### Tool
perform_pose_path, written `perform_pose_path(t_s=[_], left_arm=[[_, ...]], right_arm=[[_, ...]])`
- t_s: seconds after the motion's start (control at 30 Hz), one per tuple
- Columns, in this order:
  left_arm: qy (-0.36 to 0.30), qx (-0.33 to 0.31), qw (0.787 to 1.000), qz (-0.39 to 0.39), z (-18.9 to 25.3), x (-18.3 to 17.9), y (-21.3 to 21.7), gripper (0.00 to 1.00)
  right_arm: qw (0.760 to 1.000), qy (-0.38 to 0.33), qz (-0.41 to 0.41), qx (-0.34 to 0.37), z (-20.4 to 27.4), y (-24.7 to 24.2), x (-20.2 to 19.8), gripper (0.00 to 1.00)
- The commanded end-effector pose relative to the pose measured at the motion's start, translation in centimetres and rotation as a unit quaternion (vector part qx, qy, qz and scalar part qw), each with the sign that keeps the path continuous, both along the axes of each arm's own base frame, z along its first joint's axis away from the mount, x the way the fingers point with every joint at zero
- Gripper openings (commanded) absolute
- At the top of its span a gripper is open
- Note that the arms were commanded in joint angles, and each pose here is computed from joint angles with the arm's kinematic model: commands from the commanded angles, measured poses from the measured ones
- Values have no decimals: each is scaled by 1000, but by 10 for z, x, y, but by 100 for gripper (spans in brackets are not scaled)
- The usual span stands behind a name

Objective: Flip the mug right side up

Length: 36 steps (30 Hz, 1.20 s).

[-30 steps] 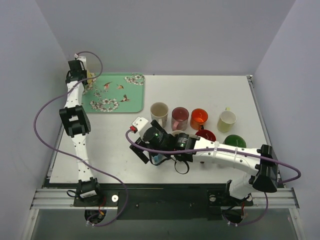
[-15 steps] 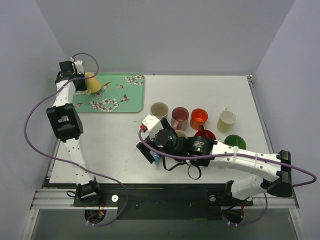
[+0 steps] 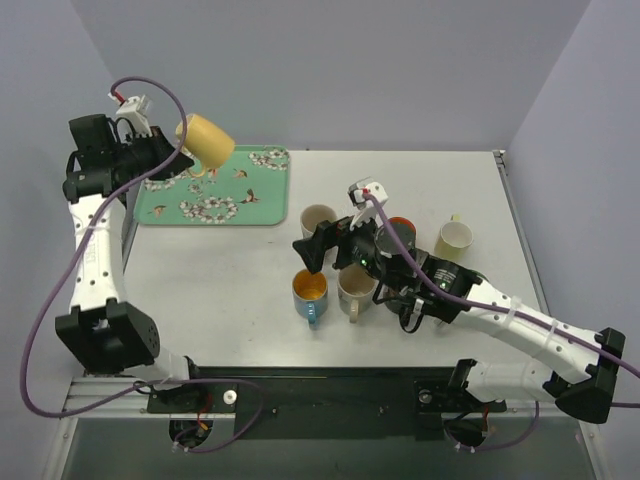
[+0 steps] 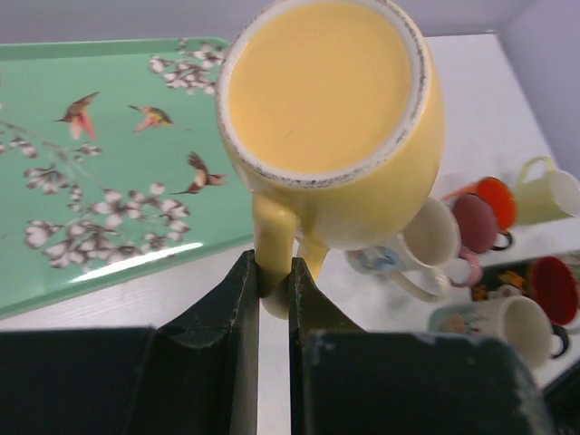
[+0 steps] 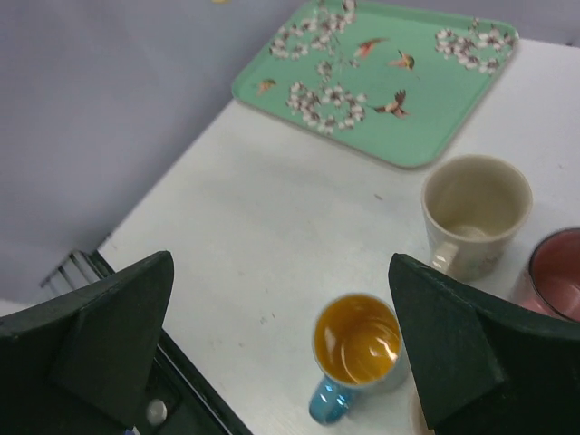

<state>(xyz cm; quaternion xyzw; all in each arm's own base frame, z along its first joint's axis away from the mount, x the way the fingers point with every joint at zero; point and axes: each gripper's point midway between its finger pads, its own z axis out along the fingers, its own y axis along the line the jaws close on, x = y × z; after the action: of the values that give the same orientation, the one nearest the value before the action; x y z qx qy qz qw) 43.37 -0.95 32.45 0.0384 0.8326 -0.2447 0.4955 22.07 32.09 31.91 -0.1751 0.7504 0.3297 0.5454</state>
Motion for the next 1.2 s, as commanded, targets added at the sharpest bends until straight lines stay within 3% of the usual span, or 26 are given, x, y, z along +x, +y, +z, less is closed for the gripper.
perform_pose_path(t_s=[0.0, 0.13, 0.23, 0.47, 0.53, 0.6, 0.63, 0.67, 0.77, 0.8, 0.83, 0.87, 0.9, 1.0, 1.1, 1.17], left_arm=[[-52, -65, 991, -105, 58, -64, -70, 0], [-71, -90, 978, -176, 86, -119, -117, 0], [-80, -110, 969, -207, 103, -150, -136, 0], [-44, -146, 949, -276, 108, -191, -160, 0], [-35, -149, 945, -290, 103, -197, -166, 0], [-29, -151, 941, -300, 98, -200, -170, 0], [-27, -153, 941, -302, 96, -200, -171, 0], [-30, -153, 938, -309, 94, -200, -172, 0], [-32, -142, 943, -300, 88, -194, -169, 0], [-29, -116, 955, -271, 77, -185, -160, 12], [-33, -87, 969, -227, 69, -171, -148, 77], [-41, -35, 978, -202, 56, -165, -134, 88], [-41, 29, 990, -130, 36, -145, -106, 89], [-36, 131, 991, 5, 12, -123, -40, 89], [-7, 205, 974, 93, -17, -111, 16, 89], [1, 228, 964, 136, -29, -103, 42, 90]], right_arm=[[981, -37, 37, 186, 89, 31, 7, 100], [958, -74, 81, 265, 146, 51, 3, 99], [946, -67, 108, 297, 161, 69, 4, 97], [922, -79, 109, 364, 190, 68, 16, 92], [917, -96, 109, 372, 199, 64, 19, 84], [911, -109, 118, 380, 209, 65, 20, 56], [910, -107, 119, 383, 212, 66, 23, 19], [913, -100, 117, 378, 208, 71, 26, 0], [933, -86, 92, 336, 195, 75, 40, 0], [943, -78, 73, 315, 186, 75, 47, 0], [963, -72, 58, 254, 170, 76, 54, 0], [975, -65, 39, 211, 152, 80, 65, 0], [989, -53, 29, 137, 135, 77, 69, 0], [1000, -12, 10, -15, 79, 88, 87, 0], [987, 52, 48, -145, 14, 100, 80, 0], [977, 72, 64, -193, -14, 114, 78, 0]])
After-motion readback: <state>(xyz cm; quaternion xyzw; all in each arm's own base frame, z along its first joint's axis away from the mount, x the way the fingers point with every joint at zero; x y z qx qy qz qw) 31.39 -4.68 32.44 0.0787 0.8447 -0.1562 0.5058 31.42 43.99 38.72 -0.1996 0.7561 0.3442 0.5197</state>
